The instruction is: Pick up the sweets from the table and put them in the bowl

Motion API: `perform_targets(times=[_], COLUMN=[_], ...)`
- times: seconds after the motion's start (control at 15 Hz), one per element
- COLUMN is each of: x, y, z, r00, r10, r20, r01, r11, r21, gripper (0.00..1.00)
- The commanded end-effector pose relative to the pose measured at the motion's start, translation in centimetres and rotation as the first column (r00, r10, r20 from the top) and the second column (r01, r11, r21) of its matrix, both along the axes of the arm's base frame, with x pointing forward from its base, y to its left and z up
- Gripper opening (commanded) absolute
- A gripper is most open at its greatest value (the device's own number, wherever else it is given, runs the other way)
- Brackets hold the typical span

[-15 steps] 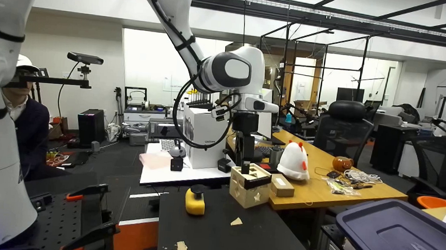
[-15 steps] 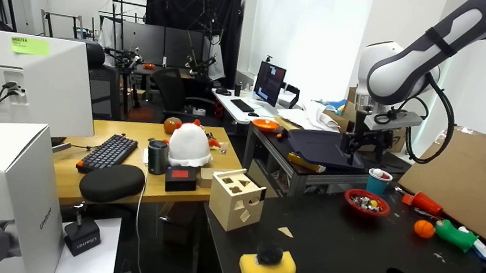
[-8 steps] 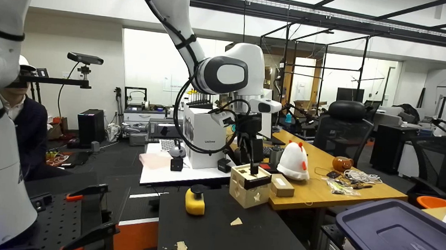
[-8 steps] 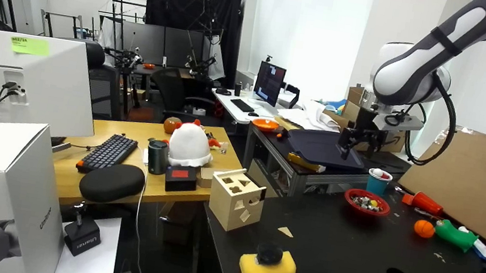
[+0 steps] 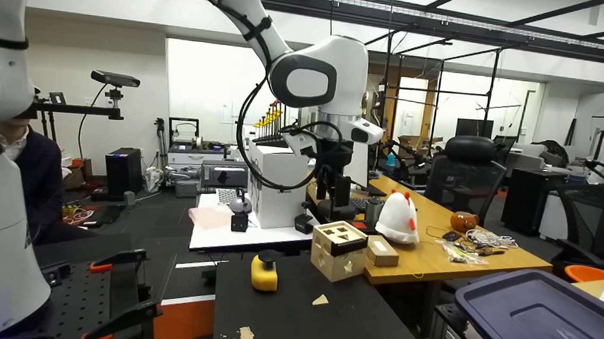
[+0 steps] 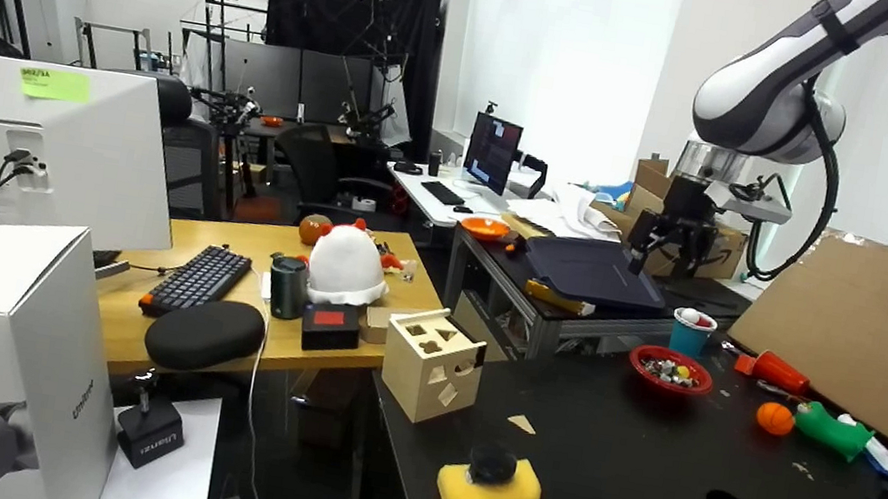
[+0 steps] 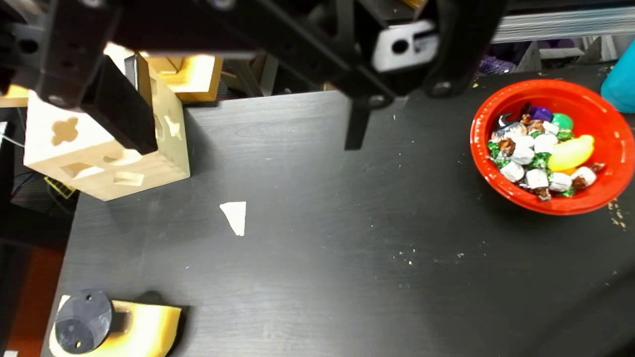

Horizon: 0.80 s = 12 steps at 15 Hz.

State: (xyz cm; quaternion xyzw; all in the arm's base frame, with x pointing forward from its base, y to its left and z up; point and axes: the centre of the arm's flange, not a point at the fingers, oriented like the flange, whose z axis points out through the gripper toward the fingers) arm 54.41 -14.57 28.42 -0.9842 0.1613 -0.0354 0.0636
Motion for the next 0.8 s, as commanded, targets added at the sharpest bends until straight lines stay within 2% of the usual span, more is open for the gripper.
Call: perform_targets(times=[0.0,0.73], x=[-2.5,-3.7], y=[1.5,5.8], z=[3.7,10.5], r00=[0.999,0.984], r10=[-0.027,-0.147], r20=[-0.041,-0.101], r01=[0.028,0.142], r11=[0.999,0.988], r21=[0.027,-0.053], gripper=[1.0,1.0])
